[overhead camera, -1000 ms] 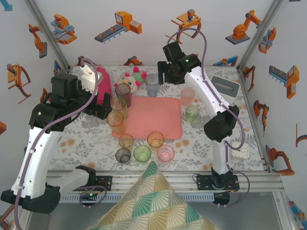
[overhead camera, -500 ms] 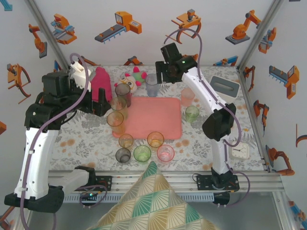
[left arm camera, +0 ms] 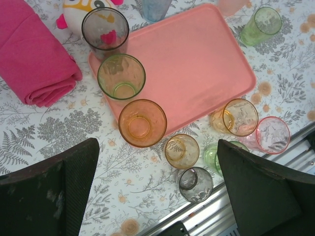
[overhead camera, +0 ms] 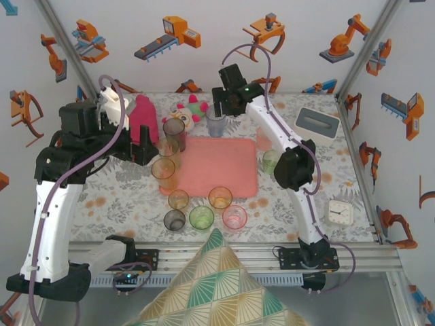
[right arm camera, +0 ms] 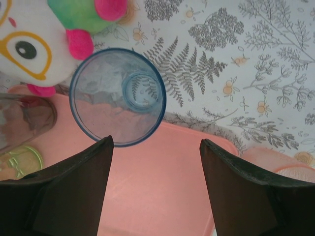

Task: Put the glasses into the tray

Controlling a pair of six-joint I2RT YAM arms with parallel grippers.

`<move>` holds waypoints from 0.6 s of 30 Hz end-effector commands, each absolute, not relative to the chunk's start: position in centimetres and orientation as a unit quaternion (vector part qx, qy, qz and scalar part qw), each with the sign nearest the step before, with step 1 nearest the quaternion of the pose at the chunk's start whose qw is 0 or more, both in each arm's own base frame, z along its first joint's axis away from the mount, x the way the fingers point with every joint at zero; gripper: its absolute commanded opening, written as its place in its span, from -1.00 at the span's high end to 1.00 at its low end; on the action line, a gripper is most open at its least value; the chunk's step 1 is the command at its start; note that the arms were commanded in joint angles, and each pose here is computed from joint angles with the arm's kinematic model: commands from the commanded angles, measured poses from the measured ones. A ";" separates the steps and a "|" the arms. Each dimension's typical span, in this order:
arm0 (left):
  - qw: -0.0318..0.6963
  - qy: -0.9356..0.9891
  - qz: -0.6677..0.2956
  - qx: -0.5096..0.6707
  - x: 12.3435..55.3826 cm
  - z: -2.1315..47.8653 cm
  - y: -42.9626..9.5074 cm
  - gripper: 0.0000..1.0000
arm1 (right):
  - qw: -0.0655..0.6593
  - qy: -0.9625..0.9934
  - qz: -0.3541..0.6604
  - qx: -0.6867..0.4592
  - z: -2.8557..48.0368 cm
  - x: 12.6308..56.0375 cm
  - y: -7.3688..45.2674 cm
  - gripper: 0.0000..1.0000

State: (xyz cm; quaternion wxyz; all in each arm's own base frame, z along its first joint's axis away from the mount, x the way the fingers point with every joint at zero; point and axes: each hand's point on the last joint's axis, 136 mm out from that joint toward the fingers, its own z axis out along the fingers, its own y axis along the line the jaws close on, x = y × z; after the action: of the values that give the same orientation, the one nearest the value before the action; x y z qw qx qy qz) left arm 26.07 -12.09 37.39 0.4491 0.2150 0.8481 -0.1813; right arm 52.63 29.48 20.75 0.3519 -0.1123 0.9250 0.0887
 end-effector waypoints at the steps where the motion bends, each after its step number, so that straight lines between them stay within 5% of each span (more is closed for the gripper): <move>1: 0.440 0.851 -0.193 0.211 26.0 37.2 -12.3 -0.94 | 0.371 0.916 0.099 -0.112 21.5 53.8 29.9 -0.30; 18: 0.436 0.852 -0.198 0.210 25.9 36.8 -12.4 -0.94 | 0.355 0.924 0.094 -0.106 19.0 55.0 29.1 -0.17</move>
State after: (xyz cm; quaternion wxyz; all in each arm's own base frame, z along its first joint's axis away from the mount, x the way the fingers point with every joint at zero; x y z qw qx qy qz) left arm 26.27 -12.20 37.09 0.4436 0.2150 0.8501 -0.1851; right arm 54.79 29.37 18.12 0.3472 -0.1066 0.9273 0.0907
